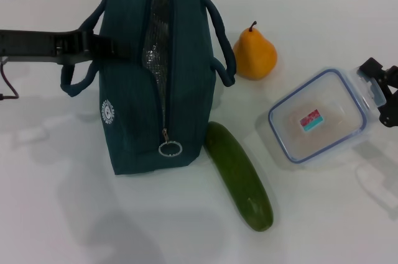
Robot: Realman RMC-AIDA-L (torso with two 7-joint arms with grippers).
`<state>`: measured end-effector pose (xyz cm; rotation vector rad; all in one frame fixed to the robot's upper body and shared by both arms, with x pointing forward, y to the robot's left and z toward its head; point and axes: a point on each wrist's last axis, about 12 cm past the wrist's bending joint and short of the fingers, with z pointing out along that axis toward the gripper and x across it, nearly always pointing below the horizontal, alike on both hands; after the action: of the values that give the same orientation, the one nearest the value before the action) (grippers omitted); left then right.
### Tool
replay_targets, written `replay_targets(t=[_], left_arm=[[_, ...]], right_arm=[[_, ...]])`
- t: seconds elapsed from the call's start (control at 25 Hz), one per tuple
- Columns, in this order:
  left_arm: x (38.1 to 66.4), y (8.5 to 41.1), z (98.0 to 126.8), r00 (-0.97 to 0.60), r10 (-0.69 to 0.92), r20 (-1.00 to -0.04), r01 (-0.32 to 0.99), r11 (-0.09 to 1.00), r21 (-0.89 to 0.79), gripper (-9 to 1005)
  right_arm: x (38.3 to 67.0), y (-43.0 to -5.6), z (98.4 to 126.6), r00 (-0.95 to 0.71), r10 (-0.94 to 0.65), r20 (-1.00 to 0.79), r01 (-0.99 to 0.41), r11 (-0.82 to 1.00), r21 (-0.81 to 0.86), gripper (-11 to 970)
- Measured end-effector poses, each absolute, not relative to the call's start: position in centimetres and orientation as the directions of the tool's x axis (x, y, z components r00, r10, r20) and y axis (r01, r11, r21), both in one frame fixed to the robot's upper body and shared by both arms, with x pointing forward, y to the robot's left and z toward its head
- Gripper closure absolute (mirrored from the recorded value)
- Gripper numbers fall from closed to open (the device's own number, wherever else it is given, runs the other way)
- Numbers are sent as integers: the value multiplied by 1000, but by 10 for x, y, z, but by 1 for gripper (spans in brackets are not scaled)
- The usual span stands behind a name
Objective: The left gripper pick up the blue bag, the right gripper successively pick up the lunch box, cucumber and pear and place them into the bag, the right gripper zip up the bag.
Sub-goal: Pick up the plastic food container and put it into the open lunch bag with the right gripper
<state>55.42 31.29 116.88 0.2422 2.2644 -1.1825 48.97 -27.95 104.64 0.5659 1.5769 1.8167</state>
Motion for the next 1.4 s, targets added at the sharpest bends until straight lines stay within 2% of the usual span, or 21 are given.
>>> replay_targets(t=[0.72,1.4], left_arm=[[554,312,1166,-823,-88,-562,411,590,-695,961],[559,306,1170,-813,-69,-578,438,581,-686,960]], right_arm=[[488,-280,1054,-684,728,-45,-216,-143,966,924],[490,-283,1063,-636,765,103,-222,-309,925,935]])
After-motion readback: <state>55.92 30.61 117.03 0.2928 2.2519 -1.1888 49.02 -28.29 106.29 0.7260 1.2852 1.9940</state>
